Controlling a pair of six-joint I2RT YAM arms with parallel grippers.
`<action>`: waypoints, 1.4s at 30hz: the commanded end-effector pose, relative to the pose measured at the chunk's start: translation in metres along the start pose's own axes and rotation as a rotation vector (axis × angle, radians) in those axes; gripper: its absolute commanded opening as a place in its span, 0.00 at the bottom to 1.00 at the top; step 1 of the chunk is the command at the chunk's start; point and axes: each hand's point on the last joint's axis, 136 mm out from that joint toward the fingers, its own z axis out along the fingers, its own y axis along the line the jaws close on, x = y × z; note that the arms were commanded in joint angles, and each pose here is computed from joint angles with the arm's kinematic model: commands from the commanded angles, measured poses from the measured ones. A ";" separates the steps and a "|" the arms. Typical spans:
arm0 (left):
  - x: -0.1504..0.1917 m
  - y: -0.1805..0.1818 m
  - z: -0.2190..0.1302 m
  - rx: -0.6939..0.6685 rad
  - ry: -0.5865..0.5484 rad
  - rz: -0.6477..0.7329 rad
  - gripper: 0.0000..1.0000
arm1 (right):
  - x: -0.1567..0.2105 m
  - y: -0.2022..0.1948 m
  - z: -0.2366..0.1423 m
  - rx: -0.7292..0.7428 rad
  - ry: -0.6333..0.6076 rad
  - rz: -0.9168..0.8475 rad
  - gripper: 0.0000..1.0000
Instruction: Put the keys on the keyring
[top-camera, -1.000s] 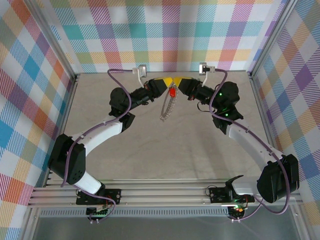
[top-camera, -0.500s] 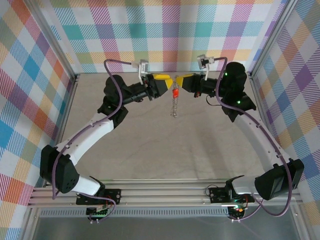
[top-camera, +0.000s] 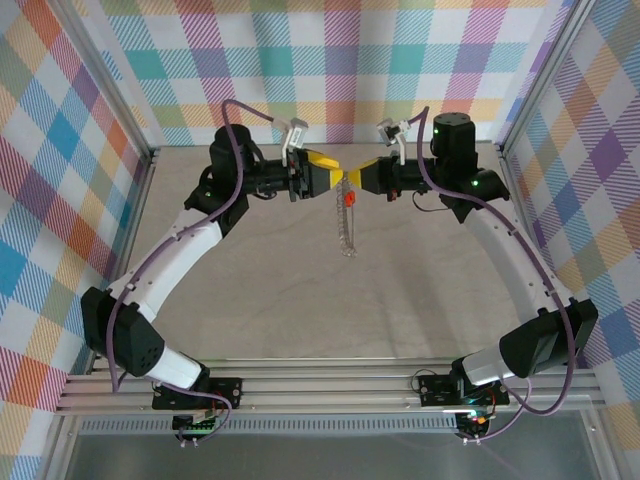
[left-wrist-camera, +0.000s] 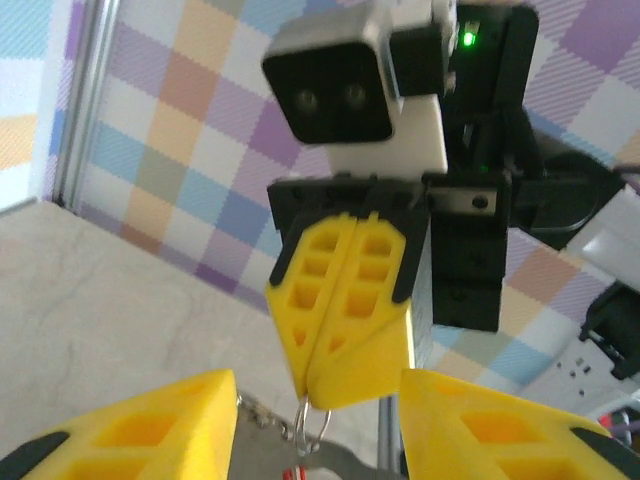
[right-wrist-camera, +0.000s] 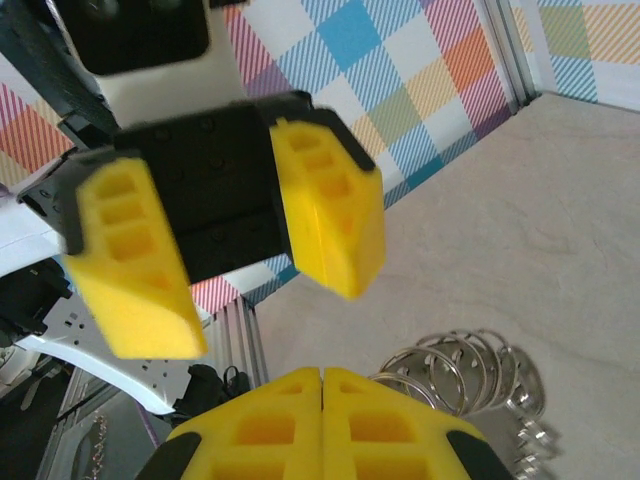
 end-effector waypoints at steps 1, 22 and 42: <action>0.006 -0.005 -0.001 0.049 0.053 0.014 0.38 | -0.003 0.006 -0.003 -0.033 -0.013 -0.045 0.00; 0.016 0.006 0.014 0.080 0.046 -0.044 0.38 | -0.003 -0.001 -0.002 -0.019 -0.042 -0.035 0.00; 0.023 0.004 0.022 0.101 0.024 -0.060 0.36 | -0.004 -0.008 -0.005 0.001 -0.077 -0.021 0.00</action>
